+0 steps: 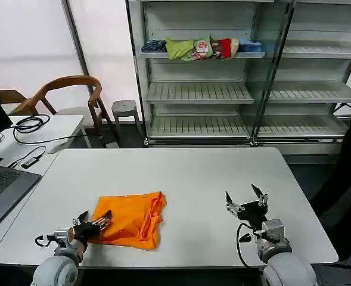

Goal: Fold and organize the clothes.

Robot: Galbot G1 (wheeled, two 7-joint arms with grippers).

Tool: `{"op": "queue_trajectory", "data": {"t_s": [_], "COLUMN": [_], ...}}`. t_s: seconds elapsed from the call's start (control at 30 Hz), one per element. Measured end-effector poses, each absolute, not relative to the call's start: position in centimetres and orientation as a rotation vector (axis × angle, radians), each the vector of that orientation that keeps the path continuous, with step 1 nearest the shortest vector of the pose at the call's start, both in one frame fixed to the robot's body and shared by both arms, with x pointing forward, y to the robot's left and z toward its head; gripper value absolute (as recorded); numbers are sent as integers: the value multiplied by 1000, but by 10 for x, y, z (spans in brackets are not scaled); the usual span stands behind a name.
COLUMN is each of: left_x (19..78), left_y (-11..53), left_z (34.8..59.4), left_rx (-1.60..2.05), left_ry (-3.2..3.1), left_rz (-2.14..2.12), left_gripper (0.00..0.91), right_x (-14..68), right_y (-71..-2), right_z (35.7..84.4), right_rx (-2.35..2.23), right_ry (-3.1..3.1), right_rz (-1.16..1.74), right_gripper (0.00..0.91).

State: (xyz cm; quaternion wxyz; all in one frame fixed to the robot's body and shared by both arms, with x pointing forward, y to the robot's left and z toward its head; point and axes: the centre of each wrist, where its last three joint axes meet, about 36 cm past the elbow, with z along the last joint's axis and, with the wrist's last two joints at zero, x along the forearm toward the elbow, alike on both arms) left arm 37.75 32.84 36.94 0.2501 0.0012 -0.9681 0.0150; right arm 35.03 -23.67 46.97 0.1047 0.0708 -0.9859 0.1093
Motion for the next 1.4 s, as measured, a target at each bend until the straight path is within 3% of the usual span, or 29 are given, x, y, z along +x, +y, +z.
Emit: {"op": "queue_trajectory", "data": {"t_s": [0.77, 1.07, 1.4], "left_x": [373, 372, 368], "left_y": [323, 345, 420], "left_z": [365, 392, 443], "left_rx": [-38, -19, 127], "left_ry": [-2661, -2692, -2687], "left_rz": [98, 56, -36], "left_gripper": [20, 20, 20], "right_x": [358, 363, 371], "right_y": [-235, -233, -230], "right_z": [465, 467, 469], "right_rx": [215, 233, 258], "right_ry": [-2896, -2900, -2914], "right_rz": [323, 323, 303], "right_gripper": [907, 907, 907]}}
